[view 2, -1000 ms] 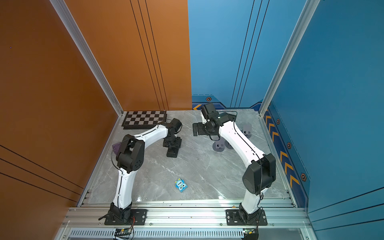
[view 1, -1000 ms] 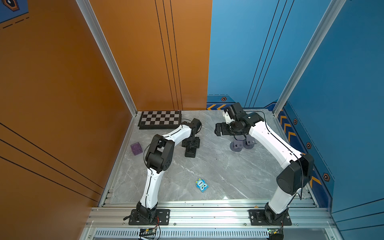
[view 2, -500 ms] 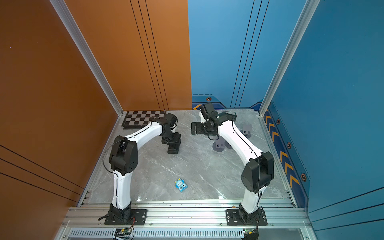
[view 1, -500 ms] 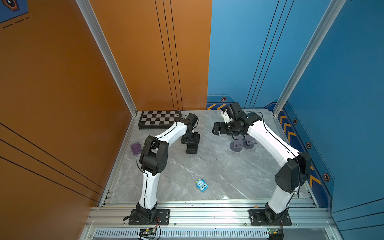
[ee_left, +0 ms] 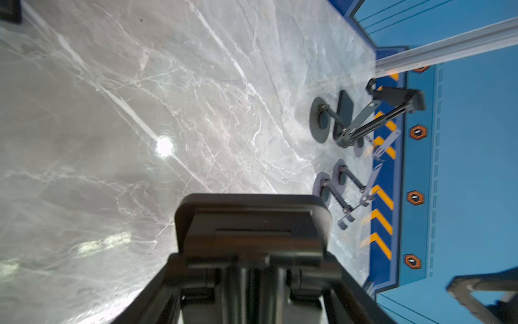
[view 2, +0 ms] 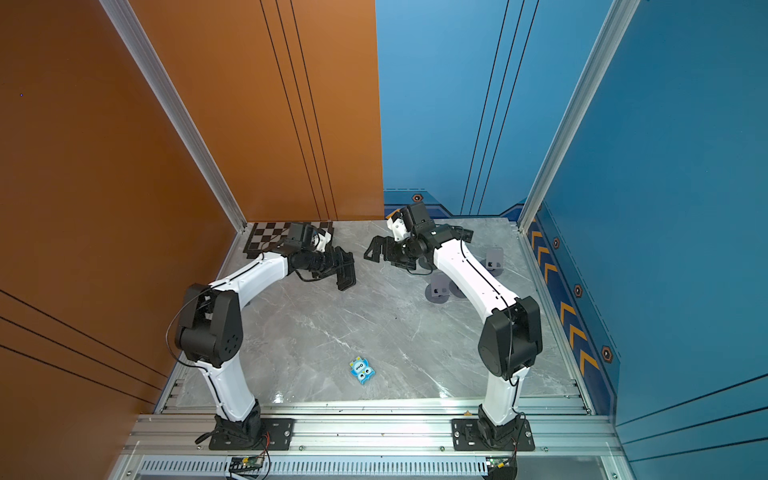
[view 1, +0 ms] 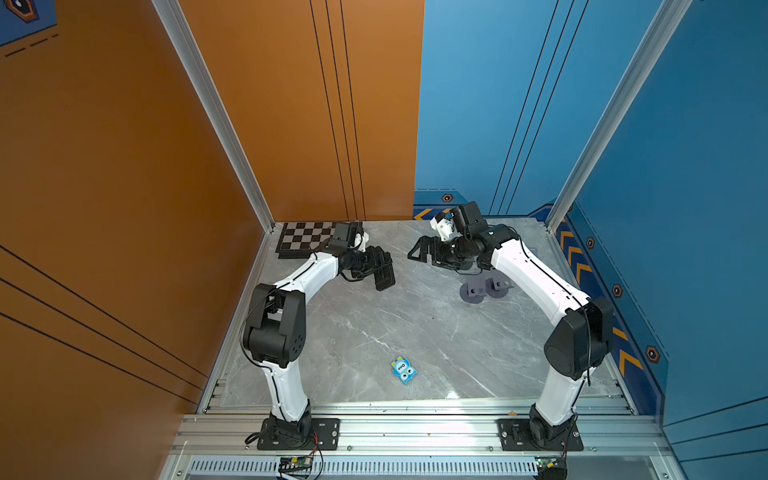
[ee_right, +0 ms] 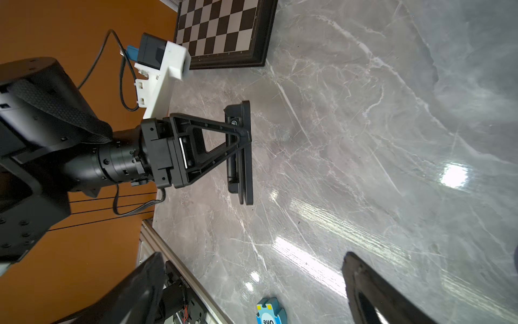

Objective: Open the phone stand
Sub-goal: Pick up the phone stand at the center of the board, then open the phone stand.

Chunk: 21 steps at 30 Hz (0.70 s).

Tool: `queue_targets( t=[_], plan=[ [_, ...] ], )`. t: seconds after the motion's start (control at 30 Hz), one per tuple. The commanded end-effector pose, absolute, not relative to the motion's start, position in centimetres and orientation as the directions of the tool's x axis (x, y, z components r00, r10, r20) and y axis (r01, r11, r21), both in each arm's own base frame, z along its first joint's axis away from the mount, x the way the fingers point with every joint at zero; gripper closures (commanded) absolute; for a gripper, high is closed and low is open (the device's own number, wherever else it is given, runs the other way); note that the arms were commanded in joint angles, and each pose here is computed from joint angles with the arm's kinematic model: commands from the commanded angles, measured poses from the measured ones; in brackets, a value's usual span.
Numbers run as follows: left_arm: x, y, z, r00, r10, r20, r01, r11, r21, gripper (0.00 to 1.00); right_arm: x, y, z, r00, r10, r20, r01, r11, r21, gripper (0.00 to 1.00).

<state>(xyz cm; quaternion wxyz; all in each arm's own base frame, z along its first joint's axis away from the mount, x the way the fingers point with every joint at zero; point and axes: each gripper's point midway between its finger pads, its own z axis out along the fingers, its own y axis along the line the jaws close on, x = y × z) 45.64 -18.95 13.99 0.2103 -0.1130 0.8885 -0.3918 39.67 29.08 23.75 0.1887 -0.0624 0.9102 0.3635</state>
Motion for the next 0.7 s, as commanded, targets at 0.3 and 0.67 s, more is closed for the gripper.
queue_targets(
  t=[0.3, 0.67],
  plan=[
    [46.9, -18.9, 20.7, -0.823, -0.502, -0.264, 0.069, 0.373, -0.925, 1.0, 39.9, 31.5, 22.6, -0.925, 0.003, -0.381, -0.263, 0.719, 0.643, 0.01],
    [44.9, -20.5, 23.4, -0.87, -0.364, -0.333, 0.249, 0.261, -0.933, 1.0, 40.7, 34.3, 24.6, -0.946, 0.075, -0.316, -0.231, 0.527, 0.818, 0.02]
  ],
)
